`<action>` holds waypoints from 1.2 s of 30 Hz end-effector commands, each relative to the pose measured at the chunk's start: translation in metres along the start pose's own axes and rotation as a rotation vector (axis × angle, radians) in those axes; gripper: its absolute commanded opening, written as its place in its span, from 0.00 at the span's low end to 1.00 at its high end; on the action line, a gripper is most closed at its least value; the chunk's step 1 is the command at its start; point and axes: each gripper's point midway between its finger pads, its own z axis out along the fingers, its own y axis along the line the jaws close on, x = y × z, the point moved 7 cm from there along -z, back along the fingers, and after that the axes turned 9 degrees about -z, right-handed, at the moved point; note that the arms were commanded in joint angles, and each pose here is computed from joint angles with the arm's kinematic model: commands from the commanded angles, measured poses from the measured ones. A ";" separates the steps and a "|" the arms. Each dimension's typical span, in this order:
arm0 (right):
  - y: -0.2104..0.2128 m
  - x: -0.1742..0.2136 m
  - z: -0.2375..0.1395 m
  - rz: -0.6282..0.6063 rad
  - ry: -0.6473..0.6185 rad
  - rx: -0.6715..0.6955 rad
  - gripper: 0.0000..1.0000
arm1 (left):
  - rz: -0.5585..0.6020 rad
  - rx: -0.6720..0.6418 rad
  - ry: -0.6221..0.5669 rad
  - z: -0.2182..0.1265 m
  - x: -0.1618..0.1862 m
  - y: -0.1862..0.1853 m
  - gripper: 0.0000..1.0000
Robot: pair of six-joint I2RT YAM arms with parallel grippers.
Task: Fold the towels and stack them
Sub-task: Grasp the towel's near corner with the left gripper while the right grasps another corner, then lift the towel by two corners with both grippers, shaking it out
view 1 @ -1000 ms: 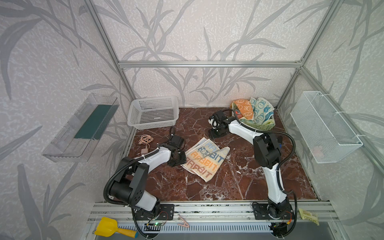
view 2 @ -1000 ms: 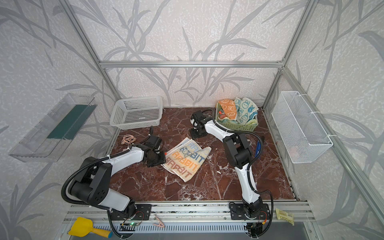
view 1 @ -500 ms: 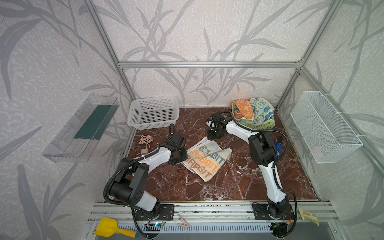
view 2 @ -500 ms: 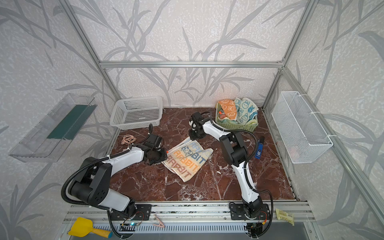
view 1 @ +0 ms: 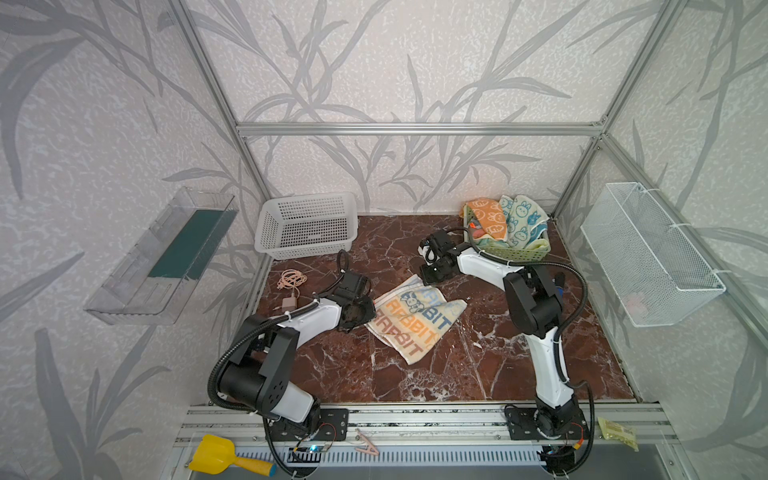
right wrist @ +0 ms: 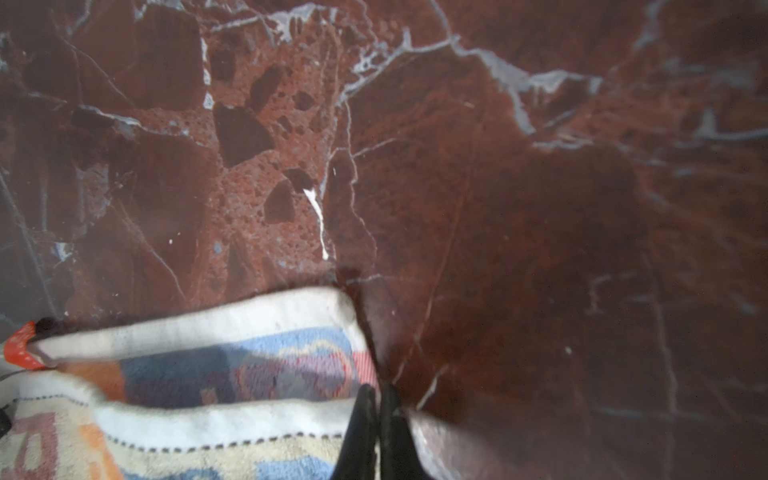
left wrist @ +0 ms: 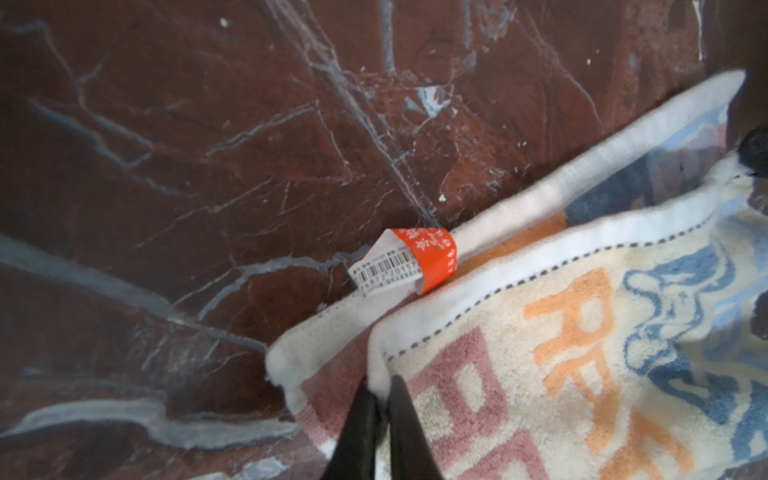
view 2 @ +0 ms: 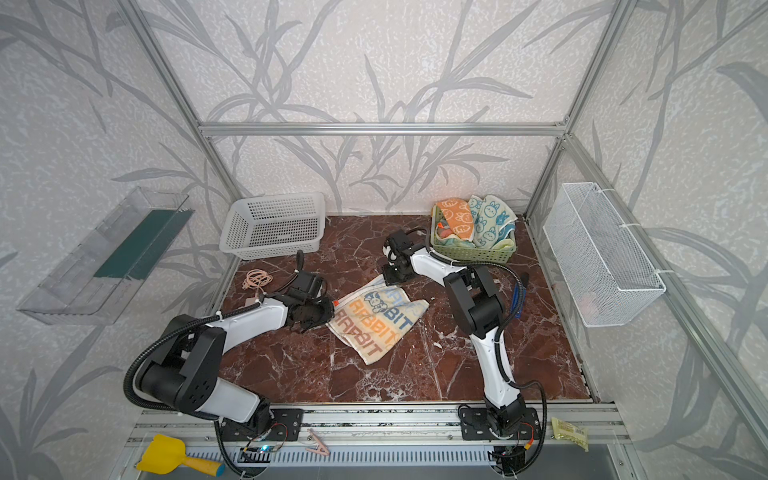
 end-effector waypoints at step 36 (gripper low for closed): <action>0.119 0.059 -0.492 -0.371 -1.025 0.066 0.00 | 0.592 0.853 -0.796 -0.401 -0.001 -0.107 0.00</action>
